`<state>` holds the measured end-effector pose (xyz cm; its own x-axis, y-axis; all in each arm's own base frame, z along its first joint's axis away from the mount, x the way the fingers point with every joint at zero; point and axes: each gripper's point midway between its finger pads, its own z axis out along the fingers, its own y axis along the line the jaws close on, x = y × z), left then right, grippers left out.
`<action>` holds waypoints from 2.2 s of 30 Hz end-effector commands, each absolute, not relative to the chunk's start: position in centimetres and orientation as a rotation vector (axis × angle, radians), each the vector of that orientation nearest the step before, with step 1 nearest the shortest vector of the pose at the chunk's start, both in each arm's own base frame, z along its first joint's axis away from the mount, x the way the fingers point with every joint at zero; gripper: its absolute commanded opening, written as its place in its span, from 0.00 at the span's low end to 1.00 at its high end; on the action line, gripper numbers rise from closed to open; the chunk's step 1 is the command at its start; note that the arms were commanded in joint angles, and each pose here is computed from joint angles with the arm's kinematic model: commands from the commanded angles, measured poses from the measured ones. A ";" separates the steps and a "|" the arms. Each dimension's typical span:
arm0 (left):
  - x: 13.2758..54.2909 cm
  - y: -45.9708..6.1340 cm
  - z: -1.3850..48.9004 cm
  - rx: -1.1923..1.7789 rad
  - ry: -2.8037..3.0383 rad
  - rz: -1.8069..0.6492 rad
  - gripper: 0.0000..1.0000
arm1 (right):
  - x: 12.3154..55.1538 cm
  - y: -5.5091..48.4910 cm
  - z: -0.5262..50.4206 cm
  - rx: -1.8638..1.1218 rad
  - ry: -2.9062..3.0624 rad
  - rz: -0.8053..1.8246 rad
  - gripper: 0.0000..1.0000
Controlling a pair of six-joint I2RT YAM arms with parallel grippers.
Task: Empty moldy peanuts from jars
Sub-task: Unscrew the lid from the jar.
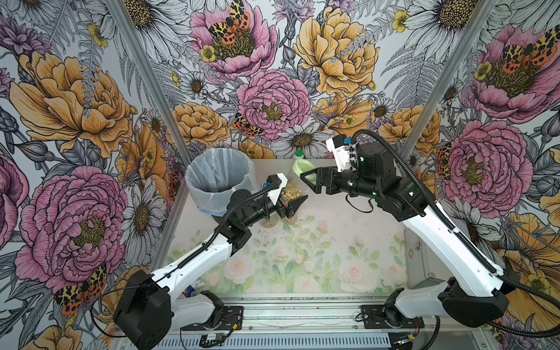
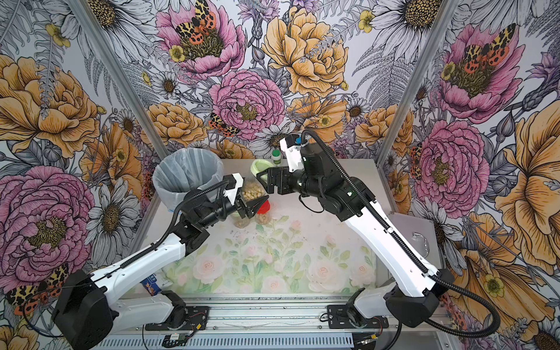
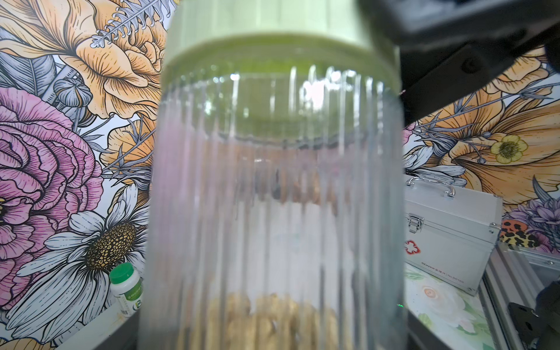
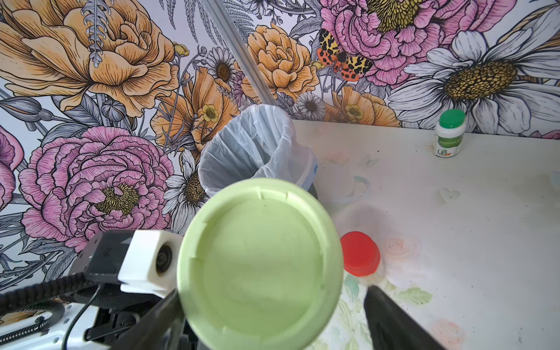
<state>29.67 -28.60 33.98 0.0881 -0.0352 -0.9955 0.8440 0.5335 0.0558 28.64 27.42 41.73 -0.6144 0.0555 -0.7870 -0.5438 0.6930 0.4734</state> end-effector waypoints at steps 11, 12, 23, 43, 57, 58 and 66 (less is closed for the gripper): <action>28.4 -27.6 39.3 0.758 1.148 -0.753 0.19 | 28.1 26.3 42.0 -0.359 2.049 0.879 0.92; 28.5 -27.6 39.3 0.756 1.147 -0.752 0.19 | 28.0 26.2 41.9 -0.357 2.049 0.880 0.92; 28.4 -27.5 39.5 0.754 1.144 -0.752 0.20 | 27.2 25.4 41.6 -0.341 2.052 0.878 0.93; 28.2 -27.5 39.3 0.757 1.151 -0.755 0.19 | 25.3 25.3 44.8 -0.395 1.987 0.996 0.97; 28.0 -27.3 39.1 0.761 1.162 -0.747 0.19 | 29.8 29.0 44.8 -0.417 2.033 0.983 0.97; 28.0 -27.3 39.1 0.762 1.163 -0.746 0.20 | 29.9 29.1 44.8 -0.417 2.032 0.983 0.98; 28.3 -27.4 38.9 0.762 1.169 -0.741 0.19 | 30.1 30.0 45.2 -0.443 2.021 1.000 0.98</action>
